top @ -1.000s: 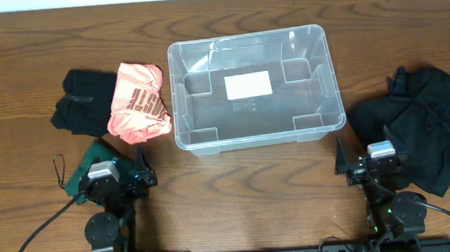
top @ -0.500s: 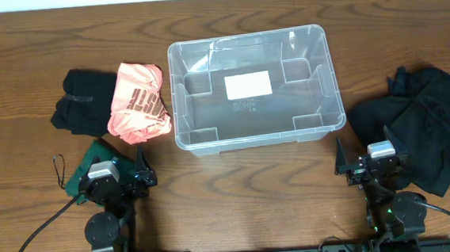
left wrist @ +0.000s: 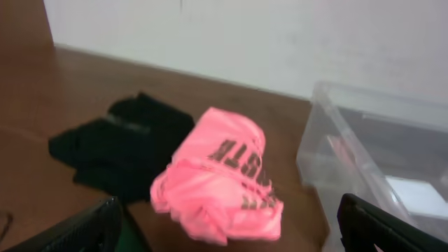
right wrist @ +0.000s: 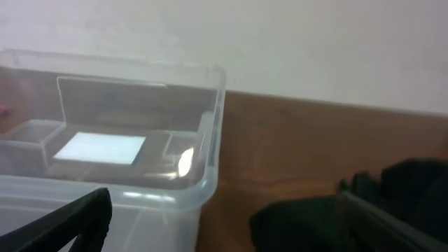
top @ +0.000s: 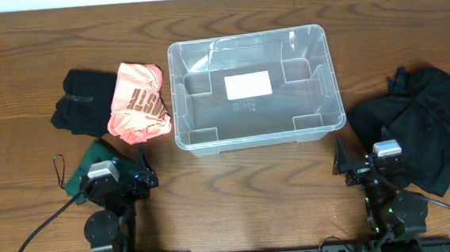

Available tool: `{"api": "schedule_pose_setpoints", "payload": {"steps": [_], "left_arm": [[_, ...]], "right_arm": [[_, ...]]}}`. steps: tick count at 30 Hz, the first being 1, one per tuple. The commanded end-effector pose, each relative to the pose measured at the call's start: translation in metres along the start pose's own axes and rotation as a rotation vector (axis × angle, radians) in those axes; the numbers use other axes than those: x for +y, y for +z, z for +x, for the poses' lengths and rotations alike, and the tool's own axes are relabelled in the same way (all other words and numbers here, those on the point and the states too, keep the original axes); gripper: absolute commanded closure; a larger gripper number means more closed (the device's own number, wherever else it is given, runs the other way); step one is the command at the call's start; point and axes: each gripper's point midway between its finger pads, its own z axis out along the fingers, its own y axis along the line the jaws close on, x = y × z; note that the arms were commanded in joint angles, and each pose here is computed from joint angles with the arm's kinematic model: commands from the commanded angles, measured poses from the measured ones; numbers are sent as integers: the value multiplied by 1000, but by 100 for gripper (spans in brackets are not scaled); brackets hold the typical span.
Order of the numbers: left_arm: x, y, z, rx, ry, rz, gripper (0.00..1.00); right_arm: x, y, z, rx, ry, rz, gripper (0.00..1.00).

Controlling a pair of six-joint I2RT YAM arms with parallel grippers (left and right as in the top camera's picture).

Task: Pack container
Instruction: 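Reach the right gripper to the black garment and grasp it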

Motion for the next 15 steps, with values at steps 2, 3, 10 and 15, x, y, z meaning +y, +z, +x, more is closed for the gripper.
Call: {"api": "schedule_pose_setpoints", "payload": {"steps": [2, 3, 10, 15], "left_arm": [[-10, -8, -23, 27, -27, 23, 2], [-11, -10, -29, 36, -27, 20, 2], [-21, -12, -77, 123, -30, 0, 2], [-24, -6, -93, 240, -33, -25, 2]], "right_arm": [[-13, -12, -31, 7, 90, 75, 1], [-15, -15, -34, 30, 91, 88, 1], [-25, -24, -65, 228, 92, 148, 1], [-38, -16, -77, 451, 119, 196, 1]]}}
